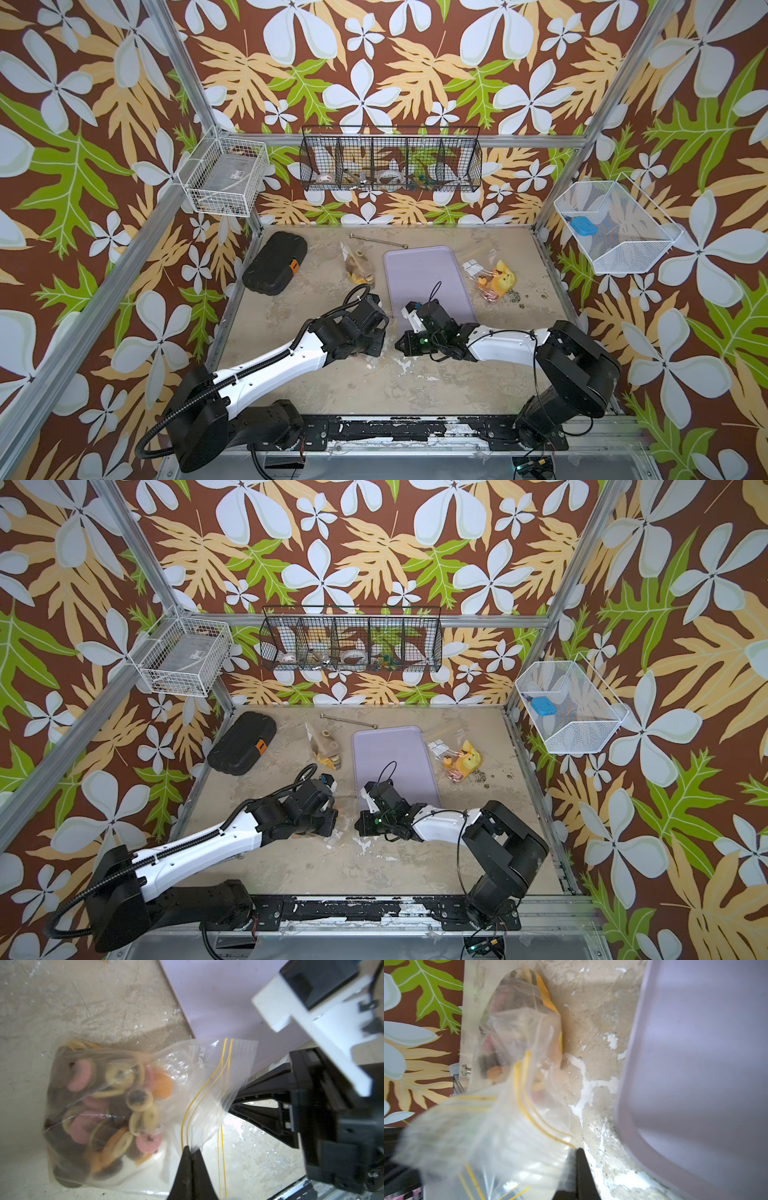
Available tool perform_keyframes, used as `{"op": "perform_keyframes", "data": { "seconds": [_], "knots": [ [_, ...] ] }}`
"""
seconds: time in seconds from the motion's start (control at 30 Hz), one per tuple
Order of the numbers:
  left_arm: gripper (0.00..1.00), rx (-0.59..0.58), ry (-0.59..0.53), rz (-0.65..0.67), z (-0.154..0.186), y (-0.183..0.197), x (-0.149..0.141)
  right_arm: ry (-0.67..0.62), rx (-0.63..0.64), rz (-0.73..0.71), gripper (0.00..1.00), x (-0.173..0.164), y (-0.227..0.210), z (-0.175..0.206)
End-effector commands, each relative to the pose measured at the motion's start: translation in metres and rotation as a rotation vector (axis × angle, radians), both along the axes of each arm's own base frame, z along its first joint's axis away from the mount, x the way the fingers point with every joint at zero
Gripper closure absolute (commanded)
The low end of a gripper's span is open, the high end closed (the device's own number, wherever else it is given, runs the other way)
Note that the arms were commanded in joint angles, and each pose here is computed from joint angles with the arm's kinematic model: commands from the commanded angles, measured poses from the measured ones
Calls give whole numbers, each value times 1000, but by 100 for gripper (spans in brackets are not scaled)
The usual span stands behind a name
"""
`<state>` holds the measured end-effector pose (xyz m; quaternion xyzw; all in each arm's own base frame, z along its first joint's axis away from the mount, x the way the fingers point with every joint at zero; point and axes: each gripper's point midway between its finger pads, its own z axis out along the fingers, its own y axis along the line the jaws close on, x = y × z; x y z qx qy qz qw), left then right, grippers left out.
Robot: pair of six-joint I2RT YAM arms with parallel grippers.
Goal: Pour cookies out of the ziploc bag
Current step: Open the ziploc bag at the center of the board.
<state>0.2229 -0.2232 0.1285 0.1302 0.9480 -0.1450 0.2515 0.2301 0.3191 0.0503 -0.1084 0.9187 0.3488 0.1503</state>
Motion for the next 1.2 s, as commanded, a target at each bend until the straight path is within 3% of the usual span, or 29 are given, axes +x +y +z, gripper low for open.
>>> {"op": "perform_keyframes", "data": {
  "seconds": [0.0, 0.2, 0.3, 0.37, 0.47, 0.7, 0.8, 0.97, 1.17],
  "knots": [
    [100, 21, -19, 13, 14, 4, 3, -41, -111, -12, 100, 4, -17, -7],
    [100, 40, -52, 8, 34, 5, 8, -104, -202, -31, 100, 16, -32, -1],
    [100, 50, -71, -6, 43, 5, 11, -115, -185, -24, 97, 20, -35, 8],
    [100, 53, -79, -11, 48, 5, 12, -137, -112, -13, 49, 21, -28, 26],
    [100, 56, -83, -14, 51, 4, 13, -179, -33, -7, 0, 26, -17, 53],
    [100, 53, -111, 1, 61, 7, 16, -142, -85, 17, 0, 42, 0, 42],
    [100, 82, -135, 22, 65, 14, 20, -158, -189, -16, 0, 46, -18, 27],
    [100, 84, -139, 45, 67, 25, 27, -187, -254, -62, 0, 49, -64, 13],
    [100, 83, -130, 48, 60, 30, 31, -294, -273, -11, 0, 50, -75, 41]
  ]
}}
